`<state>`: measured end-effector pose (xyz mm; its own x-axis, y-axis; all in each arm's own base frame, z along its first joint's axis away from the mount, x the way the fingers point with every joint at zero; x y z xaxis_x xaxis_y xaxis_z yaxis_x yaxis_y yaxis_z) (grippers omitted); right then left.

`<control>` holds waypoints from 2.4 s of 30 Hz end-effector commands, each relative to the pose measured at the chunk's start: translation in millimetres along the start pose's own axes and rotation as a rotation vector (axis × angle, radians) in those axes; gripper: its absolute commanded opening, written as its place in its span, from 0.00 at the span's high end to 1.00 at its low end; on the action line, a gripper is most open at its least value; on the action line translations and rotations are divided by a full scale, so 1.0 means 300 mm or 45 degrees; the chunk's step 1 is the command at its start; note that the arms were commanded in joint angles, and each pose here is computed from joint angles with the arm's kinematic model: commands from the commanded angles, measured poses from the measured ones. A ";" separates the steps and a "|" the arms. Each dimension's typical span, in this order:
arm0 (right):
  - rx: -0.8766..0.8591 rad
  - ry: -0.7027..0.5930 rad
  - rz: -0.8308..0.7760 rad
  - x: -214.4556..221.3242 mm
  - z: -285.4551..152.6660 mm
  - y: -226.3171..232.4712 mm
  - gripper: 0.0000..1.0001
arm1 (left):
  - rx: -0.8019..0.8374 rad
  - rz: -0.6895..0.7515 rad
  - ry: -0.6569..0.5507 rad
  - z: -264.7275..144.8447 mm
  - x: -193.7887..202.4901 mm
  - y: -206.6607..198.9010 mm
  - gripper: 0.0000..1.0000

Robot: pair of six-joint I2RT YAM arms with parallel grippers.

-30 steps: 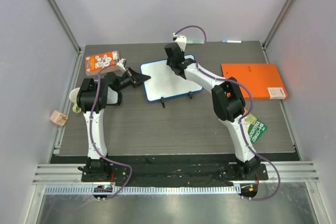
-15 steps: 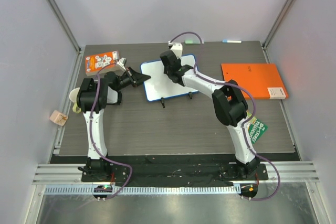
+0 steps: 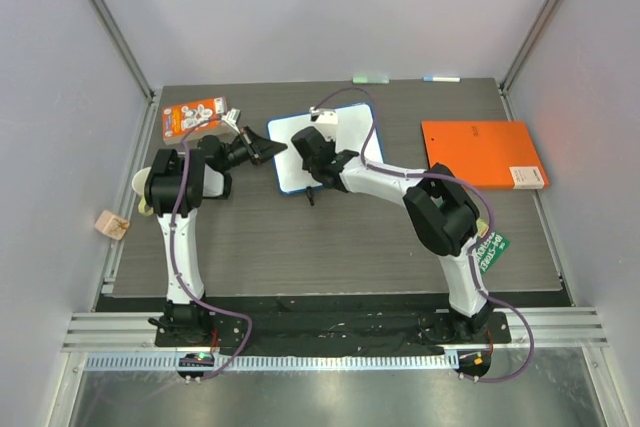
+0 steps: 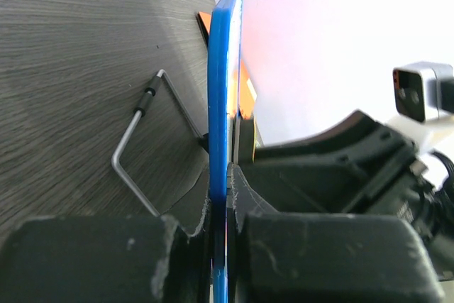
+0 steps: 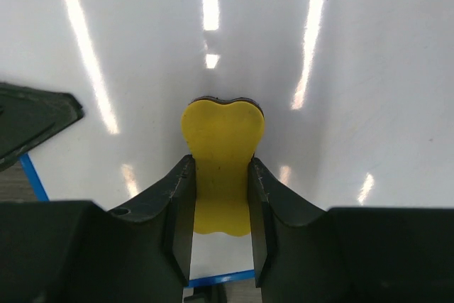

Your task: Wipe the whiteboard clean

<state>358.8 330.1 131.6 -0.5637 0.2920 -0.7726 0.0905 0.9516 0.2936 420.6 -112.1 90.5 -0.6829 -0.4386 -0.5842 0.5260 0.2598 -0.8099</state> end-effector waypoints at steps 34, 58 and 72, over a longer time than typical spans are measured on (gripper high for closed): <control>-0.309 0.159 0.049 0.098 -0.401 -0.065 0.99 | -0.064 0.539 0.007 -0.035 -0.031 -0.202 0.53; 0.079 0.375 0.085 0.305 -0.573 -0.496 0.47 | -0.671 0.669 -0.277 -0.240 -0.028 -0.322 0.09; 0.063 0.180 -0.027 0.182 -0.543 -0.403 0.14 | -0.744 0.496 -0.238 -0.323 0.094 -0.522 0.51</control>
<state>165.6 203.8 124.0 -0.7448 0.2718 -0.6094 0.1431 0.9571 0.2519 278.9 -76.7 181.7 -0.3557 -0.3598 -0.8625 0.3234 0.8185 -0.4748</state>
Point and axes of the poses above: each gripper's point midway between its finger pads, its own z axis out along the fingers, its own y axis along the line the jaws close on, x = y × z, the point moved 9 cm from there along -z, back along the fingers, and after that the axes turned 12 degrees about z, right-handed, at the moved point
